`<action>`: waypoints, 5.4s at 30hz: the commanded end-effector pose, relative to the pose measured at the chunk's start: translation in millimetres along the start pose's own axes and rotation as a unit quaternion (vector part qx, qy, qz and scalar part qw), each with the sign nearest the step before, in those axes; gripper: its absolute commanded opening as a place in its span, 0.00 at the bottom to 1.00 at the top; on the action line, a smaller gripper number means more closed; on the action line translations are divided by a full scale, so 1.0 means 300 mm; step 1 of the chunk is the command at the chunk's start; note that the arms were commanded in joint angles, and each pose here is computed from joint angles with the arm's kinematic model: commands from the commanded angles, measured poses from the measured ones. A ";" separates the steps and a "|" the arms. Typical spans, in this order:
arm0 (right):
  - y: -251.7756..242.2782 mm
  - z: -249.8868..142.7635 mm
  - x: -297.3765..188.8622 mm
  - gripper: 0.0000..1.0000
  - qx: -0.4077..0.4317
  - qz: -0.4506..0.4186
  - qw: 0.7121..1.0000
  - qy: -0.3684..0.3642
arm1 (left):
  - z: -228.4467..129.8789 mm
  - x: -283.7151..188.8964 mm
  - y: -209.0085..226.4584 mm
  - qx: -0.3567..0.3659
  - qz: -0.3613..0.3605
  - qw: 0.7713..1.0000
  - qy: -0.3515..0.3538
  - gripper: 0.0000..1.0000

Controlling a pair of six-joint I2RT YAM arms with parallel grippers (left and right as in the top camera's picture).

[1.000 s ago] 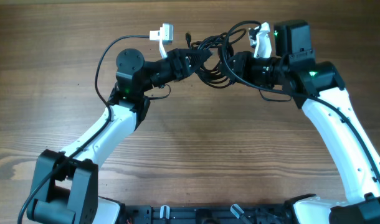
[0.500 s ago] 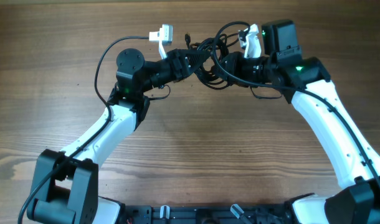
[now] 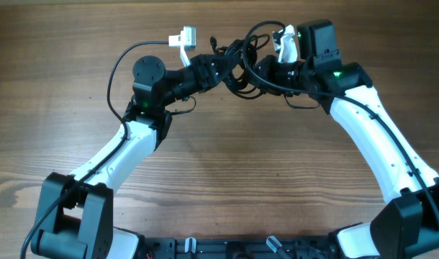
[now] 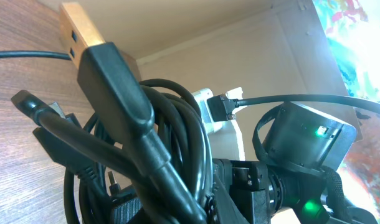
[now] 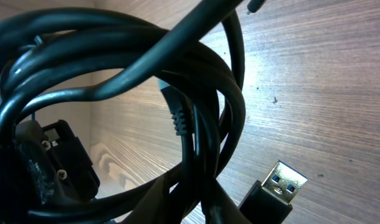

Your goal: Untangle cables

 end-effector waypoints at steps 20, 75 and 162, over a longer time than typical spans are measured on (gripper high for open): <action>-0.005 -0.154 -0.209 0.04 0.000 -0.074 0.996 0.044 | 0.071 -0.011 0.026 0.024 0.037 0.997 -0.067 0.04; -0.037 0.138 -0.199 0.40 -0.072 -0.023 0.990 -0.120 | 0.009 -0.016 -0.192 -0.021 -0.104 0.994 0.007 0.04; -0.077 0.016 -0.329 0.86 -0.167 -0.062 0.982 -0.069 | -0.224 0.035 0.515 -0.058 0.278 0.957 0.061 0.99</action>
Point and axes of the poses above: each gripper's point midway between its finger pads, its own x axis out along the fingers, its own y axis along the line the jaws close on, z = x × y, the point moved 3 cm from there along -x, back along the fingers, and after that the axes turned 8 degrees about -x, right-handed, at the moved point
